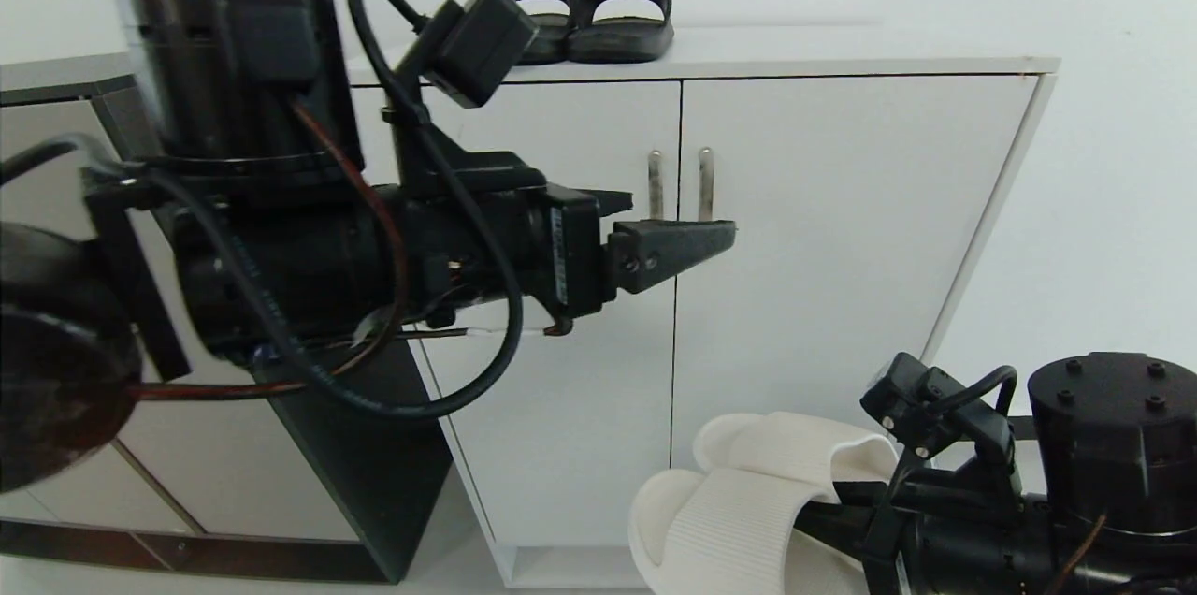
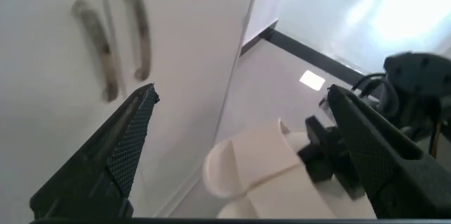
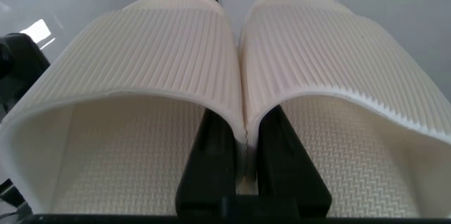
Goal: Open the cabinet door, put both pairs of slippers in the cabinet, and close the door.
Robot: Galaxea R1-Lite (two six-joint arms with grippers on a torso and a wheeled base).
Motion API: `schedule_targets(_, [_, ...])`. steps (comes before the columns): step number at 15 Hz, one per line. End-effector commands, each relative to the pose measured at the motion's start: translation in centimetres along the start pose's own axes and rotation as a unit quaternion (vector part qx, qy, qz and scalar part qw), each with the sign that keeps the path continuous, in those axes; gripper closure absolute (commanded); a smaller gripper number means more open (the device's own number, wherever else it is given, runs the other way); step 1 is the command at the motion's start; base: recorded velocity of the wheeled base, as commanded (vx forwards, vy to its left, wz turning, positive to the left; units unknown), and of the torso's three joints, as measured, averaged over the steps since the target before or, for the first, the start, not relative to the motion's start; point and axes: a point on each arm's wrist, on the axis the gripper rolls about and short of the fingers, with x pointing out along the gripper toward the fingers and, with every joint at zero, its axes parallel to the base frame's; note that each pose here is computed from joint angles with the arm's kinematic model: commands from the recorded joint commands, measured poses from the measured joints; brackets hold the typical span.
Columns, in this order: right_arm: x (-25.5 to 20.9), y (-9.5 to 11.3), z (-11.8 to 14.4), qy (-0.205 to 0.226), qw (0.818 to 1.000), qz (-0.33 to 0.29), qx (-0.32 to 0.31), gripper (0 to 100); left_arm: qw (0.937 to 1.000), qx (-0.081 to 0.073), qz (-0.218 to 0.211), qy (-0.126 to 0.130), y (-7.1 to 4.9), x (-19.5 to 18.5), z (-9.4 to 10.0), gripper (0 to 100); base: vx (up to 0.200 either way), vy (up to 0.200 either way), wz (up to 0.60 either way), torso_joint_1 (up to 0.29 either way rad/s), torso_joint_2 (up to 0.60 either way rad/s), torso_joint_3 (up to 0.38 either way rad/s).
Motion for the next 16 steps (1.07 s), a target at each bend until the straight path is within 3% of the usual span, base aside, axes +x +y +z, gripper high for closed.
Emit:
schedule_targets(1, [-0.1,0.1,-0.1,0.001,1.0,0.006,-0.001,100,0.9996,-0.012,-0.024,0.013,1.1,4.1,-0.5,0,0.0,0.0,0.0,0.0,0.0,0.0])
schedule_targets(3, [-0.1,0.1,-0.1,-0.002,1.0,0.007,-0.001,100,0.9985,-0.031,-0.043,0.009,1.4,5.5,-0.1,0,0.0,0.0,0.0,0.0,0.0,0.0])
schedule_targets(4, [0.0,0.0,0.0,-0.004,1.0,0.006,-0.001,100,0.9957,-0.066,-0.064,0.008,1.7,6.6,0.5,0,0.0,0.0,0.0,0.0,0.0,0.0])
schedule_targets(6, [0.0,0.0,-0.1,-0.004,1.0,0.006,-0.001,100,0.993,-0.083,-0.083,0.01,2.5,7.6,0.5,0,0.0,0.0,0.0,0.0,0.0,0.0])
schedule_targets(10, [-0.1,0.1,-0.2,-0.002,1.0,0.007,-0.01,100,0.9939,-0.088,-0.065,0.012,4.4,8.3,0.0,0,0.0,0.0,0.0,0.0,0.0,0.0])
schedule_targets(16, [0.0,0.1,-0.2,-0.001,1.0,0.006,-0.01,100,0.9954,-0.088,-0.039,0.006,5.7,8.5,0.0,0,0.0,0.0,0.0,0.0,0.0,0.0])
